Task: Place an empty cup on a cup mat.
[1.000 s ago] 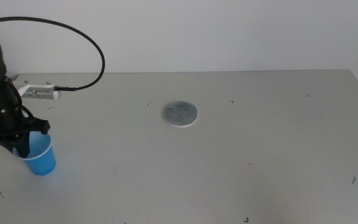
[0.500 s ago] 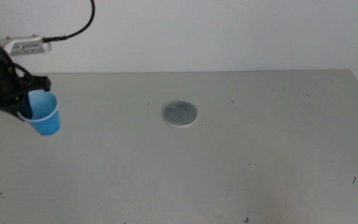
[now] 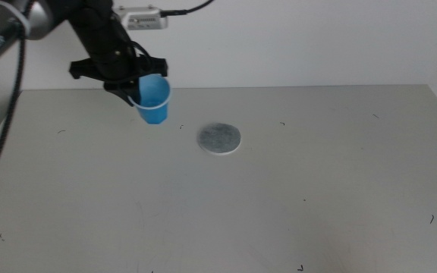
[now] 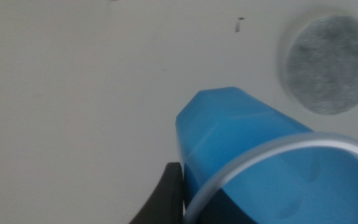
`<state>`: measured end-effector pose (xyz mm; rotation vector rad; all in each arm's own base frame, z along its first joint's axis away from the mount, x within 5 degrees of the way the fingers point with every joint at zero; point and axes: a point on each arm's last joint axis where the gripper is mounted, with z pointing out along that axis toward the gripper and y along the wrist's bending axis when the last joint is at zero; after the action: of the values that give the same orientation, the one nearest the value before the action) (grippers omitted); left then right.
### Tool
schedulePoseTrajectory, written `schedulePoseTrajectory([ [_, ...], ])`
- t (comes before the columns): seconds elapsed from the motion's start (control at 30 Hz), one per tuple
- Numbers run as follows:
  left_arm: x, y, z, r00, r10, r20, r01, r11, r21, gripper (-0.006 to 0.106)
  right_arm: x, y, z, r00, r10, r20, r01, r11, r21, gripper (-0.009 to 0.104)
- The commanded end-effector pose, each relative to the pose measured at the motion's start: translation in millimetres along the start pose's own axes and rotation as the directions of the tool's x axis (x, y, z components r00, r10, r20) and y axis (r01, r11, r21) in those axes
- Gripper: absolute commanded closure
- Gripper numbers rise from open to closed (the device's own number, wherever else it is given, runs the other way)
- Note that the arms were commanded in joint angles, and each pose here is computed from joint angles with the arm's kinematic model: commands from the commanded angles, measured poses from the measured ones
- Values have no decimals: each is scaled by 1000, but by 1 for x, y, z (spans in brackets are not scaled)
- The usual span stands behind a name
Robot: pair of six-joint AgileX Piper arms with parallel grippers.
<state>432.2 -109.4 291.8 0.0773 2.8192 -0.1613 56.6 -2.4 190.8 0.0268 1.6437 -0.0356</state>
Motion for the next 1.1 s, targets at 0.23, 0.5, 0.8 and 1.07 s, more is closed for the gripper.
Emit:
schedulePoseTrajectory([
  [0.23, -15, -87, 13, 997, 71, 42, -74, 994, 84, 101, -11, 0, -3, 994, -19, 109, 19, 1000, 1, 1],
  [0.5, -23, -102, 47, 997, 65, 31, -69, 988, 136, 101, -11, 0, -3, 994, -19, 109, 19, 1000, 1, 1],
  [0.8, -26, -104, 65, 994, 96, 45, -102, 985, 137, 99, -11, 0, -3, 994, -19, 109, 19, 1000, 1, 1],
  [1.07, -26, -104, 65, 988, 143, 54, -150, 979, 139, 62, -11, 0, -3, 994, -19, 109, 19, 1000, 1, 1],
])
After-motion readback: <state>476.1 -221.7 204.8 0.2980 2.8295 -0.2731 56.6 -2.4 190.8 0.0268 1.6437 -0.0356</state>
